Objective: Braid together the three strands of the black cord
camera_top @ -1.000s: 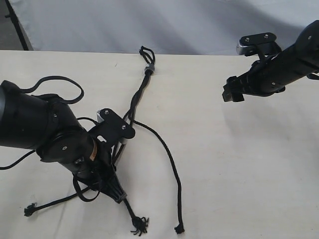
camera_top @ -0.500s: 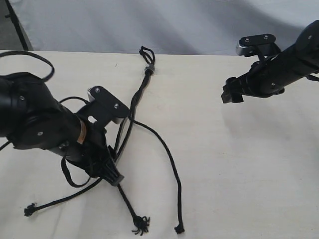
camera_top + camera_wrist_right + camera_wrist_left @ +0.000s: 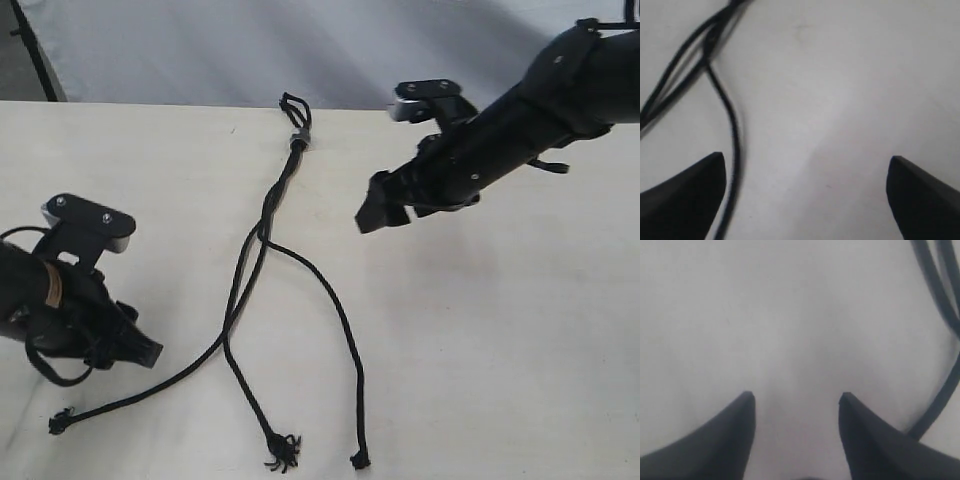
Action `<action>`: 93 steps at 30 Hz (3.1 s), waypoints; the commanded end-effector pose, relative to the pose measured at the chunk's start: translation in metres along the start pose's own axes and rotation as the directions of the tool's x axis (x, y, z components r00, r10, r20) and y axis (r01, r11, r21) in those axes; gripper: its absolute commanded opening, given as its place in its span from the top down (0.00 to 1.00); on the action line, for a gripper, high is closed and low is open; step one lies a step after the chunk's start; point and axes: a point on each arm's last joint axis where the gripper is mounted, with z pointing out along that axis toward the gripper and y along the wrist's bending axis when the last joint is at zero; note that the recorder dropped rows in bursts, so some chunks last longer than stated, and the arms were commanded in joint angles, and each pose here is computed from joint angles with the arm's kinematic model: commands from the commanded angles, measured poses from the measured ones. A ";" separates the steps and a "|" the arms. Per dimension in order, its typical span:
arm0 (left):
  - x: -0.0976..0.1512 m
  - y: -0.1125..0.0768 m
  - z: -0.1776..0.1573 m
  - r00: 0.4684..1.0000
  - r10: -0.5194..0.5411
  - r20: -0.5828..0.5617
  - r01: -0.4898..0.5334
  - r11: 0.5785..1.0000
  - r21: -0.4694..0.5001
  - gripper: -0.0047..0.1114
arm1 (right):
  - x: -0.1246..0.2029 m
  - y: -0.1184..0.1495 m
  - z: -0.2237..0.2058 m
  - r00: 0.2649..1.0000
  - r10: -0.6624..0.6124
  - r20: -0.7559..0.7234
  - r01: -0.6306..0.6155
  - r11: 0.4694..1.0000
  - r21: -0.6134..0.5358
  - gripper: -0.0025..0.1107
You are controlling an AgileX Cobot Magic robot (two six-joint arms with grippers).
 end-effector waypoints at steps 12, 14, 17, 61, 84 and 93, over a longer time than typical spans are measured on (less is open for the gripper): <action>0.066 -0.004 0.008 0.992 -0.127 0.026 0.125 0.989 0.075 0.58 | 0.020 0.165 0.047 0.872 -0.482 -0.086 0.452 0.860 -0.237 0.26; 0.067 -0.004 0.007 0.990 -0.134 0.035 0.131 0.988 0.078 0.58 | 0.027 0.166 0.059 0.861 -0.491 -0.130 0.455 0.860 -0.233 0.26; 0.065 -0.003 0.003 0.988 -0.140 0.057 0.135 0.987 0.083 0.58 | 0.038 0.161 0.080 0.847 -0.493 -0.201 0.447 0.864 -0.232 0.26; 0.094 -0.018 -0.001 0.985 -0.146 0.091 0.131 0.979 0.158 0.54 | 0.051 0.161 0.093 0.803 -0.523 -0.286 0.469 0.851 -0.238 0.26; 0.096 -0.019 0.005 0.988 -0.140 0.071 0.128 0.979 0.156 0.96 | 0.067 0.175 0.103 0.763 -0.466 -0.448 0.453 0.880 -0.144 0.63; 0.096 -0.019 0.005 0.987 -0.145 0.067 0.133 0.979 0.155 0.96 | 0.063 0.179 0.096 0.735 -0.494 -0.464 0.480 0.863 -0.158 0.98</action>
